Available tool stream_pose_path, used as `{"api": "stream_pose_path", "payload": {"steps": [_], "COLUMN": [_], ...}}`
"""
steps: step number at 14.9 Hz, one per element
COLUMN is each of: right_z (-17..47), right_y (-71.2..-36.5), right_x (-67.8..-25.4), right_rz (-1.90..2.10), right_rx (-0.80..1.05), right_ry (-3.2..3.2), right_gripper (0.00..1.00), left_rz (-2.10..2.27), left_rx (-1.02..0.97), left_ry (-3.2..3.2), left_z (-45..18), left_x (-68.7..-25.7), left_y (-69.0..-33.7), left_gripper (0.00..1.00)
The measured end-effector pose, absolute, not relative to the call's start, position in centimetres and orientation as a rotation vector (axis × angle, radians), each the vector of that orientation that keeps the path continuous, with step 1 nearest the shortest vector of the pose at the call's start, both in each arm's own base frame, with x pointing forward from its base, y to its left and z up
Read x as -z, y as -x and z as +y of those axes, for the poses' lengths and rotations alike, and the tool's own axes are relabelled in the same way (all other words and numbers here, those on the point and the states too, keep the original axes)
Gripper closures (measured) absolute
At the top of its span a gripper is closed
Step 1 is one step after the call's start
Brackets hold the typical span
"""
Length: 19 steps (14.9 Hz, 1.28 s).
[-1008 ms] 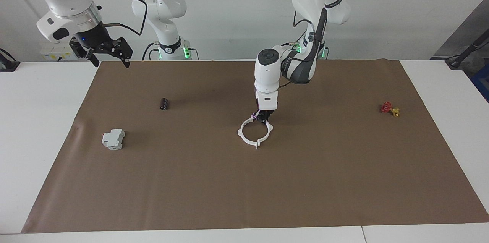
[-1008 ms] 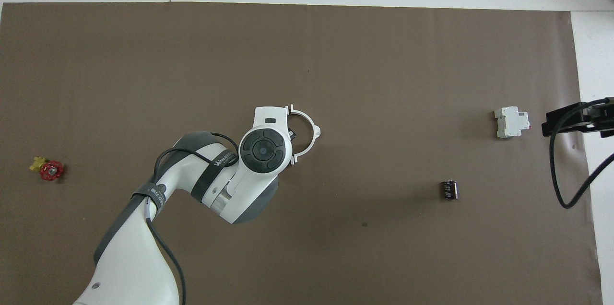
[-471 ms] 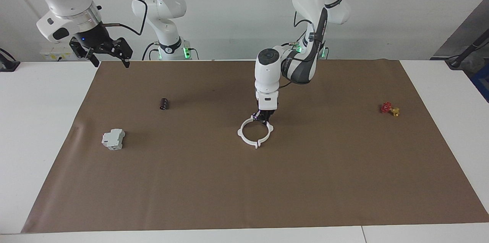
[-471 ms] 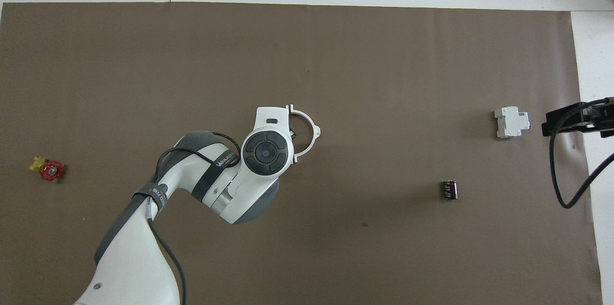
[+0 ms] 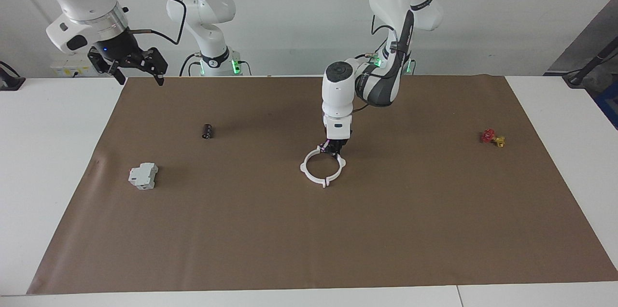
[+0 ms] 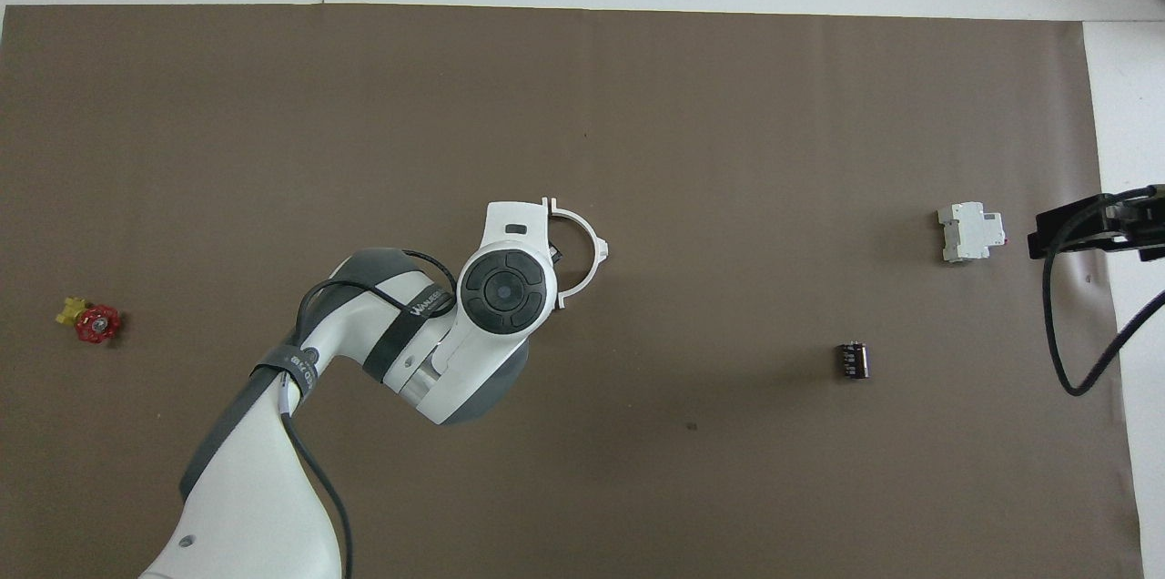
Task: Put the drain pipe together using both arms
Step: 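Press the held clamp half onto the placed half with the left gripper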
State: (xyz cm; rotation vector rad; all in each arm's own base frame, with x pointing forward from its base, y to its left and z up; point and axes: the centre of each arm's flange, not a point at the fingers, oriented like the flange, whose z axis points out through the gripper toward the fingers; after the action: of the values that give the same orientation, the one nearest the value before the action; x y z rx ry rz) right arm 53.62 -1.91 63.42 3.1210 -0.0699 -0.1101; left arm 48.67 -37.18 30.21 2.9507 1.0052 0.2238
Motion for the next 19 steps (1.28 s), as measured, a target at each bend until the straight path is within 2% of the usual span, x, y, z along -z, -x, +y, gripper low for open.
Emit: {"api": "stream_pose_path", "payload": {"steps": [19], "right_z": [-1.91], "right_y": [-53.62], "right_x": [-63.42], "right_rz": [-0.070], "right_rx": [0.110], "right_ry": [-3.121], "right_gripper": [0.00], "left_rz": [1.061], "left_rx": [-0.239], "left_ry": [-2.926], "left_z": [-36.96], "left_x": [-29.72], "left_y": [-48.53], "left_gripper": [0.93]}}
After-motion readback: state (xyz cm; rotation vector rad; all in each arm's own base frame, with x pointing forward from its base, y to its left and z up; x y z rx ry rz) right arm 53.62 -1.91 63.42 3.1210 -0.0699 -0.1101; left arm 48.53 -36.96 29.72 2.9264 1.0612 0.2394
